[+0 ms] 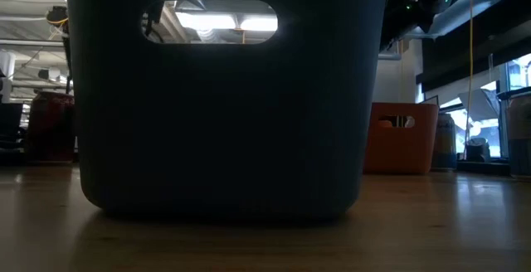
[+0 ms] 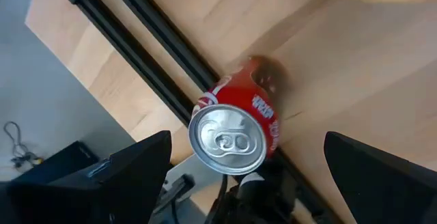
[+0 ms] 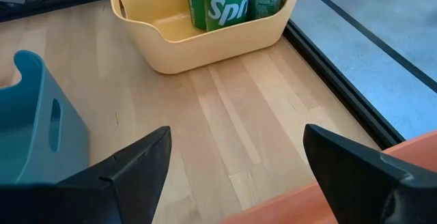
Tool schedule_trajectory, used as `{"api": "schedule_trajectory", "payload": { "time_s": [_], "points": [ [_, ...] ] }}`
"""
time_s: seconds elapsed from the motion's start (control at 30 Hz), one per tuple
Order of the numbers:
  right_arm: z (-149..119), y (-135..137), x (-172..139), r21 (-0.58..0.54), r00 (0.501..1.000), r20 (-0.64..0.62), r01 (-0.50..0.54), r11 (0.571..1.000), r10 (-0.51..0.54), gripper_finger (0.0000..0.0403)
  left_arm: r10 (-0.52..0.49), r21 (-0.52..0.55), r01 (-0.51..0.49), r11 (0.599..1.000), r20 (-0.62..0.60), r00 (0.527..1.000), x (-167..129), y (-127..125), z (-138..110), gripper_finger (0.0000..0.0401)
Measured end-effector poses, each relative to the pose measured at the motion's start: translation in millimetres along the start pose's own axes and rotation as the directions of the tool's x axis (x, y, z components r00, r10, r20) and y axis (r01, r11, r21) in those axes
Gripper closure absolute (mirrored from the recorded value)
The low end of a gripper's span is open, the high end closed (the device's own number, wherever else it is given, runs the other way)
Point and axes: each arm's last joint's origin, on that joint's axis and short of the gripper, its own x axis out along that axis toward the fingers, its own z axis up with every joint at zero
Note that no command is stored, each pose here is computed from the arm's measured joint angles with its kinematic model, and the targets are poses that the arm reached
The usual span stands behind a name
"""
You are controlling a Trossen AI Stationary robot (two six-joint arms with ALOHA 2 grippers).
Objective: Sort soda cans
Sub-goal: Put the red soda can into the blue bin
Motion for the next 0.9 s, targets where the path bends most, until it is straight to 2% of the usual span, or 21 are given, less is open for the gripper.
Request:
{"api": "schedule_trajectory", "payload": {
  "time_s": [0.27,0.5,0.67,0.9],
  "points": [
    [0.1,0.0,0.0,0.008,1.000,0.001,0.000,1.000,0.000,0.0072,-0.029,0.030,0.032,0.999,-0.105,0.994,21.9,4.9,-2.5,0.0031],
    [0.1,0.0,0.0,0.017,1.000,0.001,0.000,1.000,0.000,0.0072,-0.037,0.042,0.042,0.998,-0.119,0.992,43.0,5.7,-0.6,0.0031],
    [0.1,0.0,0.0,0.018,1.000,0.001,0.000,1.000,0.000,0.0072,-0.035,0.046,0.043,0.998,-0.175,0.984,58.4,6.9,-5.2,0.0031],
    [0.1,0.0,0.0,0.018,1.000,0.001,0.000,1.000,0.000,0.0072,-0.041,0.041,0.050,0.998,-0.190,0.981,62.2,7.2,-6.4,0.0031]
  ]
}}
